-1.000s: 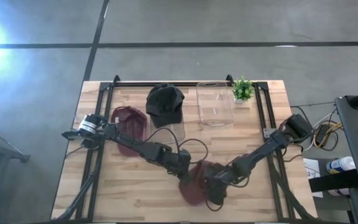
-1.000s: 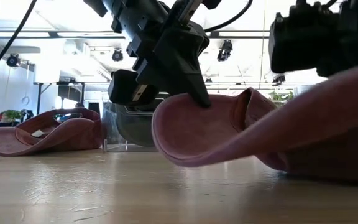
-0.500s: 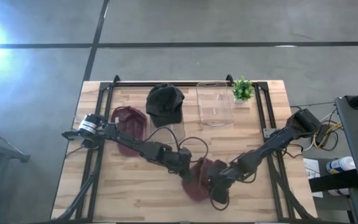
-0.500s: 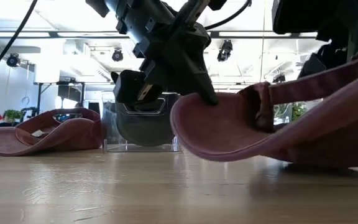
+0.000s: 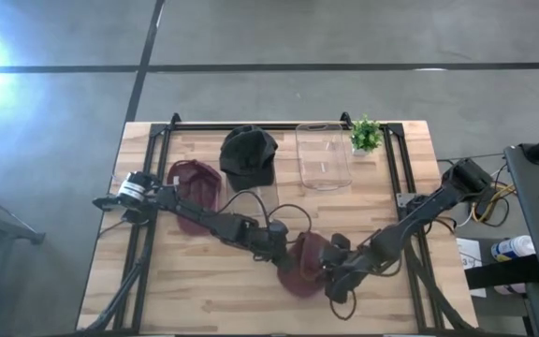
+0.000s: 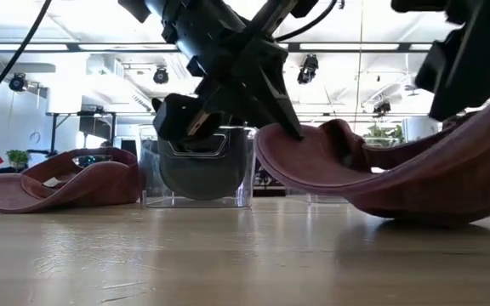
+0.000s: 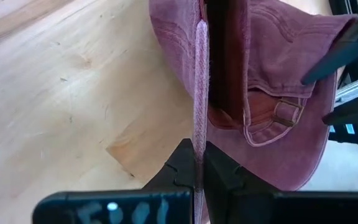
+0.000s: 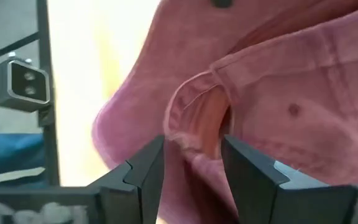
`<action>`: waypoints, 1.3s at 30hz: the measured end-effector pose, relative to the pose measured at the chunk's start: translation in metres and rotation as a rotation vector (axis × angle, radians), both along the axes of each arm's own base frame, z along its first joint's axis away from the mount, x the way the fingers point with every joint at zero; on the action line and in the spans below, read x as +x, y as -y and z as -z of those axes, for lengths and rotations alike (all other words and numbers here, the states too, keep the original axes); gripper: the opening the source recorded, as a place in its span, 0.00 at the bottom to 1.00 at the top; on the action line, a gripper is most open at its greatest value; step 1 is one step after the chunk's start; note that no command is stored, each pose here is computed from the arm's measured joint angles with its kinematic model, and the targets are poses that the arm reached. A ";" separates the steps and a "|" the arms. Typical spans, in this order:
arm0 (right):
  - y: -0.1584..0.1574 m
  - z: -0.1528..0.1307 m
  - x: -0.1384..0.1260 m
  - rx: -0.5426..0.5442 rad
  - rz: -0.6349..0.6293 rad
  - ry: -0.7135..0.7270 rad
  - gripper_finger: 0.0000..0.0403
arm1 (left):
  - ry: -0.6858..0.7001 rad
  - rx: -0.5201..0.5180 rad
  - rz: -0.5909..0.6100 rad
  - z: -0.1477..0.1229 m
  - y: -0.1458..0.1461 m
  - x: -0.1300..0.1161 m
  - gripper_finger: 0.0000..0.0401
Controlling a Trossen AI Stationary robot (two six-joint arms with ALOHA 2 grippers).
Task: Pick & Place hat
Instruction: Put the bottom red cap into the right transparent bin
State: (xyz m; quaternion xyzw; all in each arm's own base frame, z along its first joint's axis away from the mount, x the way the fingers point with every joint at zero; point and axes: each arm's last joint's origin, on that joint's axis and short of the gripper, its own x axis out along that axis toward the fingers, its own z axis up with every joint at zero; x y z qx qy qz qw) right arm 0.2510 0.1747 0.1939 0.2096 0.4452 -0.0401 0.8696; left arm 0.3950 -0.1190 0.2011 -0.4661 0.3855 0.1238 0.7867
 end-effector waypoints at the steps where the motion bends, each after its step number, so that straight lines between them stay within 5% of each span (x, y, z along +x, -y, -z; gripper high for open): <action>1: 0.000 0.000 0.000 0.010 0.005 -0.004 0.39 | 0.001 0.002 -0.006 0.000 0.000 0.000 0.02; 9: -0.023 -0.017 -0.007 0.030 0.004 0.073 0.39 | 0.010 0.015 -0.040 0.000 0.003 -0.001 0.02; 16: -0.050 -0.049 -0.022 -0.108 -0.079 0.161 0.38 | 0.048 -0.007 -0.042 -0.003 0.008 0.001 0.02; 24: -0.068 -0.065 -0.034 -0.349 -0.403 0.059 0.38 | 0.097 -0.042 -0.024 -0.010 0.010 0.002 0.02; 31: -0.076 -0.069 -0.029 -0.521 -0.546 -0.084 0.36 | 0.121 -0.034 -0.004 -0.012 0.011 0.003 0.02; 39: -0.092 -0.055 -0.015 -0.685 -0.755 -0.143 0.47 | 0.143 -0.025 0.011 -0.014 0.011 0.004 0.02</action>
